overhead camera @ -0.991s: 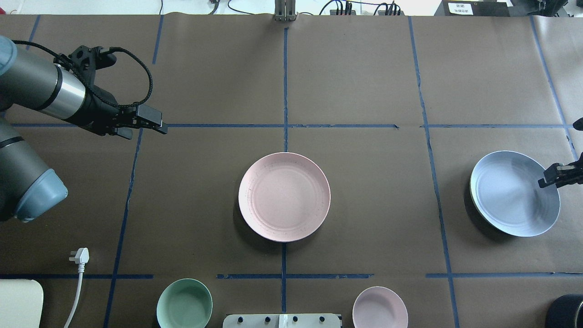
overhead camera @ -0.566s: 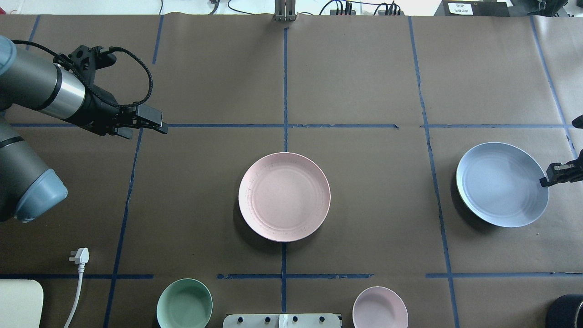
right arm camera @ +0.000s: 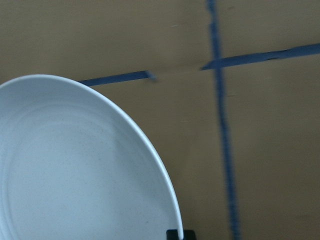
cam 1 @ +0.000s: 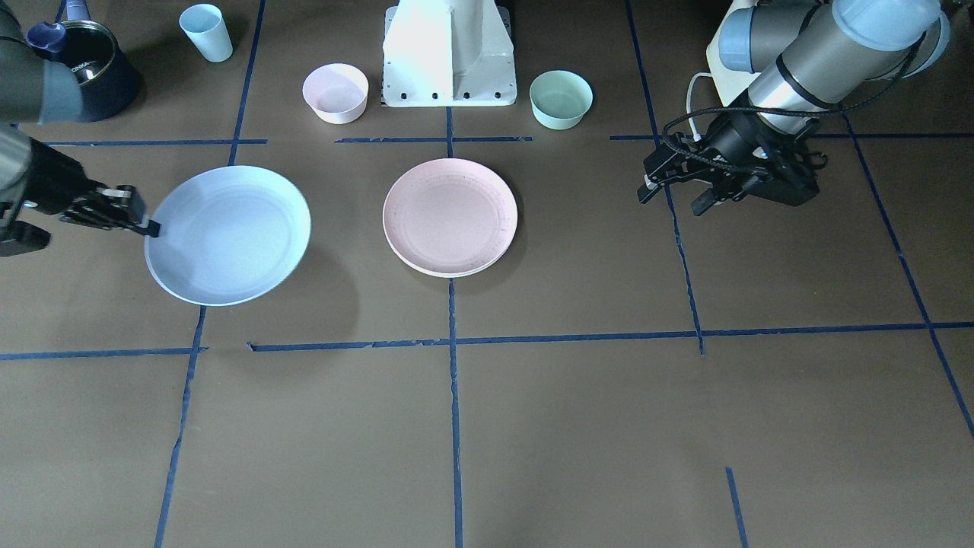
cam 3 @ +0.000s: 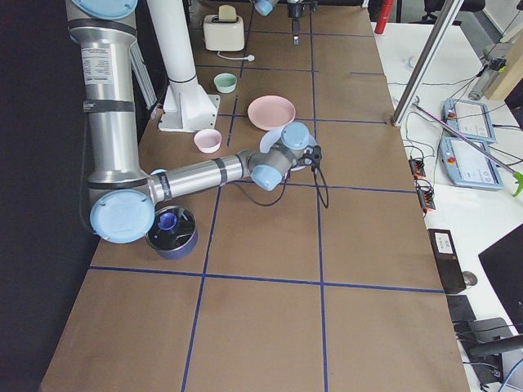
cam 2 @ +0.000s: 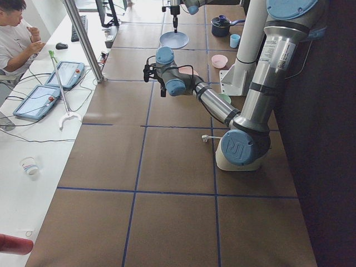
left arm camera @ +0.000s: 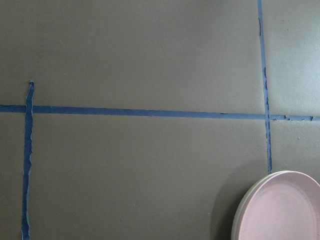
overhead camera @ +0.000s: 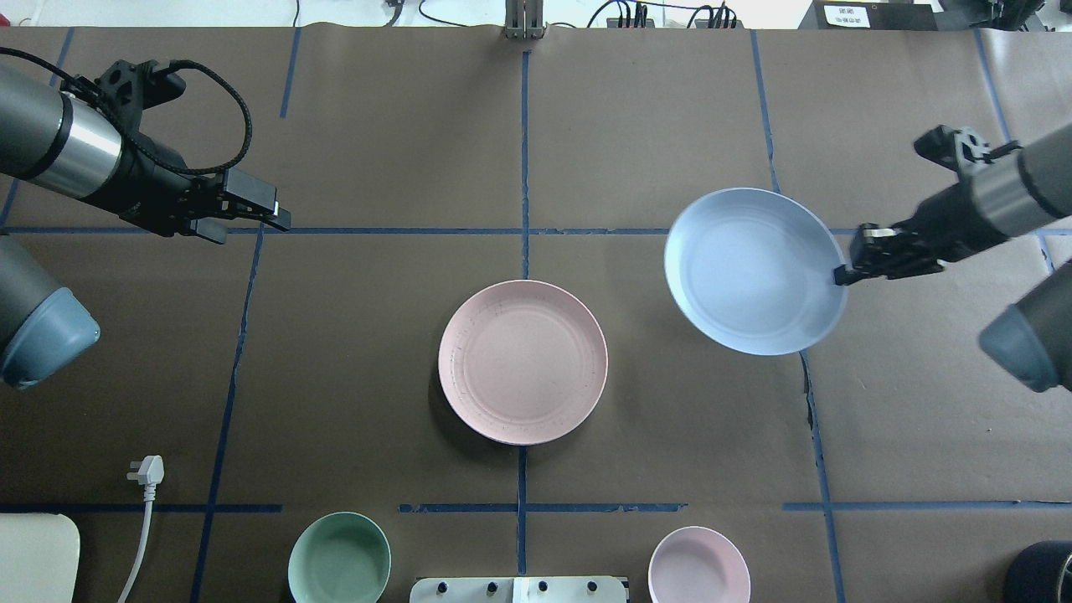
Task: Stack three plates with pink and blue
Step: 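Carry the light blue plate with the right gripper onto the pink plate, then release the light blue plate and withdraw the right gripper while the left arm retracts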
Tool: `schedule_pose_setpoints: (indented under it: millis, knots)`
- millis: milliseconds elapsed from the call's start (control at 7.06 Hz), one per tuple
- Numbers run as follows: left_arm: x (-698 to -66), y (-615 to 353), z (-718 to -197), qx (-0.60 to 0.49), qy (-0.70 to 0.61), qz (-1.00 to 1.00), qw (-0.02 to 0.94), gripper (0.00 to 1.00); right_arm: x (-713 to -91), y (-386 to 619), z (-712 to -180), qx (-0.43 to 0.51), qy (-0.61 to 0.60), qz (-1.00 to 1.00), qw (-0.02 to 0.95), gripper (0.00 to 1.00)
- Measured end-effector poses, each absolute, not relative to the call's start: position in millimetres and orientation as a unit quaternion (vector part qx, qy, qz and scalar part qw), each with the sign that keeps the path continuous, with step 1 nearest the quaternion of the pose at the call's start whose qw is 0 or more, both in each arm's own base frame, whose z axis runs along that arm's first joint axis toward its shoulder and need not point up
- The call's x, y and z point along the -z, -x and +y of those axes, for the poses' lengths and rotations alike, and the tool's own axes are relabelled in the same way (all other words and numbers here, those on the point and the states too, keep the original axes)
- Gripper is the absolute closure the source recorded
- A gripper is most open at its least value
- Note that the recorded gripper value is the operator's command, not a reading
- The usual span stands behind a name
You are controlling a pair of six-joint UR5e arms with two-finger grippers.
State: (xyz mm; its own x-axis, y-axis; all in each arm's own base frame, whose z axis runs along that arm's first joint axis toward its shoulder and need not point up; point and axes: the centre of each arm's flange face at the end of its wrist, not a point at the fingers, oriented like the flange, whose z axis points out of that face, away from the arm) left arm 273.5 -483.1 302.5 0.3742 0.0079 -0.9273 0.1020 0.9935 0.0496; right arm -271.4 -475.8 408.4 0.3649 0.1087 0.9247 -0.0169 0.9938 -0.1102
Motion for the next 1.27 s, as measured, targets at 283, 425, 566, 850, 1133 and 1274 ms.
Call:
schedule_pose_setpoints:
  millis: [283,425,566,850,1133,1274]
  knots:
    - [-304,-266,-485,0.030,-0.046,0.561,0.826,0.00,-298,405,-441,-0.069,0.062,-0.586,0.805,1.00]
    - [-304,-265,-485,0.031,-0.046,0.561,0.826,0.00,-275,451,-413,-0.079,0.063,-0.588,0.802,1.00]
    - [-304,-265,-485,0.031,-0.045,0.561,0.826,0.00,-270,475,-398,-0.084,0.063,-0.586,0.804,1.00]
    - [-304,-264,-485,0.031,-0.045,0.562,0.825,0.00,-277,490,-393,-0.089,0.064,-0.578,0.809,0.91]
    - [-304,-265,-485,0.031,-0.045,0.562,0.825,0.00,-284,491,-392,-0.092,0.065,-0.573,0.812,0.00]
    - [-304,-265,-485,0.031,-0.045,0.562,0.826,0.00,-285,490,-393,-0.092,0.064,-0.573,0.812,0.00]
